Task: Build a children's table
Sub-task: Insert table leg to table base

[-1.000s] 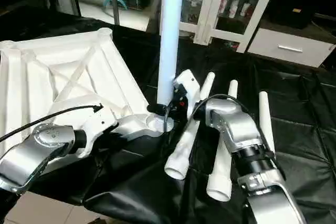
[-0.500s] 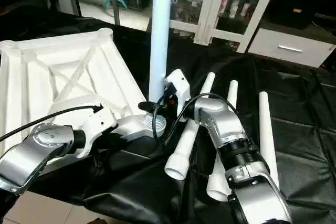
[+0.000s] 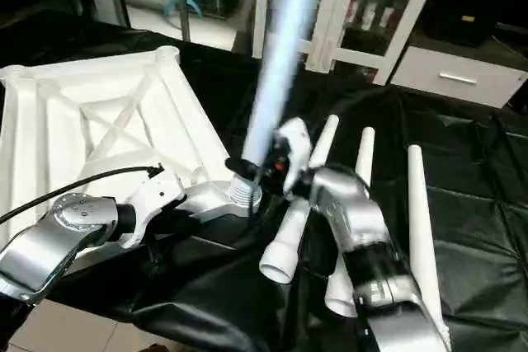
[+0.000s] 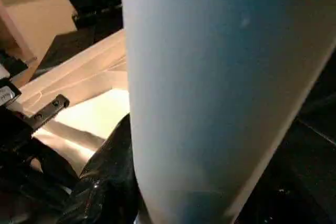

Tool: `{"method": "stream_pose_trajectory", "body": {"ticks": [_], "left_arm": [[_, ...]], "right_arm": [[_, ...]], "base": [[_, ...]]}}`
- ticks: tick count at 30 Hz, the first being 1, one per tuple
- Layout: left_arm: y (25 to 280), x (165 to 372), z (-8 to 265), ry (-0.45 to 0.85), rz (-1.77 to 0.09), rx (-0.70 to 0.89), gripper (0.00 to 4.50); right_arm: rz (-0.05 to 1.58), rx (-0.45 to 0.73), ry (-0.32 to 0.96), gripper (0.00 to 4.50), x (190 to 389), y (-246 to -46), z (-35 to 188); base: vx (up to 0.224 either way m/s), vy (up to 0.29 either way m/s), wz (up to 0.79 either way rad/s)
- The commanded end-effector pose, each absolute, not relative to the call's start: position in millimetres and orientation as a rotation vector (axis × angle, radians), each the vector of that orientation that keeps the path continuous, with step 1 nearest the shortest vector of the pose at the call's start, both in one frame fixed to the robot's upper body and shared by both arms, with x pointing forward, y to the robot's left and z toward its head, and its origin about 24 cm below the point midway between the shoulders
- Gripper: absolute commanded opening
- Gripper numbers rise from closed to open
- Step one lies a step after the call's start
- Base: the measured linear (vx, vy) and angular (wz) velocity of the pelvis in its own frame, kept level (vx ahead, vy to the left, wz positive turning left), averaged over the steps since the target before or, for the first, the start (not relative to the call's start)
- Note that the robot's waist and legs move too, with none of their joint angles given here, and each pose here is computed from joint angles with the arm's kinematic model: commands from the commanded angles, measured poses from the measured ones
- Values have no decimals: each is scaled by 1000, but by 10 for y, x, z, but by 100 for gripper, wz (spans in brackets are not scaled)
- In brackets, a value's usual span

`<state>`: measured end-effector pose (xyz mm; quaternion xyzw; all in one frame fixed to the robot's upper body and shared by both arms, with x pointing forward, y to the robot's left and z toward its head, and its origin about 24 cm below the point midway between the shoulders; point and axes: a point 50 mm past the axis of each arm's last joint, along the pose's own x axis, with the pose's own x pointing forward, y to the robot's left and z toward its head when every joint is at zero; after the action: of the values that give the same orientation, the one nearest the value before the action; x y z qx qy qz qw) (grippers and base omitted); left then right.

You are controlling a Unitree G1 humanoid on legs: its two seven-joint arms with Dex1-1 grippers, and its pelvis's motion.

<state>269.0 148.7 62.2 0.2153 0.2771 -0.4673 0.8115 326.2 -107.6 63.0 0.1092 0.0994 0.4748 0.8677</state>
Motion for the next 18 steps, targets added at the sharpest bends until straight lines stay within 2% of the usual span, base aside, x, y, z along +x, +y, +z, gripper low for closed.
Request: {"method": "stream_pose_trajectory", "body": {"ticks": [1, 9, 10, 11, 13, 18], "left_arm": [[1526, 2680, 560, 624, -993, 458, 0], [1539, 2707, 566, 623, -983, 459, 0], [1542, 2709, 564, 624, -982, 459, 0], [1542, 2709, 564, 624, -982, 459, 0], [1548, 2711, 558, 627, -979, 458, 0], [1559, 2711, 557, 630, -975, 457, 0]], "right_arm": [[916, 223, 200, 189, 3249, -1224, 584], [925, 133, 126, 189, 3117, -1248, 577], [925, 81, 108, 189, 3094, -1250, 578], [925, 81, 108, 189, 3094, -1250, 578], [951, -4, 102, 189, 3023, -1229, 524], [972, -35, 119, 189, 2950, -1201, 458]], "base": [[0, 0, 0], [0, 0, 0], [0, 0, 0], [0, 0, 0], [0, 0, 0], [0, 0, 0]]}}
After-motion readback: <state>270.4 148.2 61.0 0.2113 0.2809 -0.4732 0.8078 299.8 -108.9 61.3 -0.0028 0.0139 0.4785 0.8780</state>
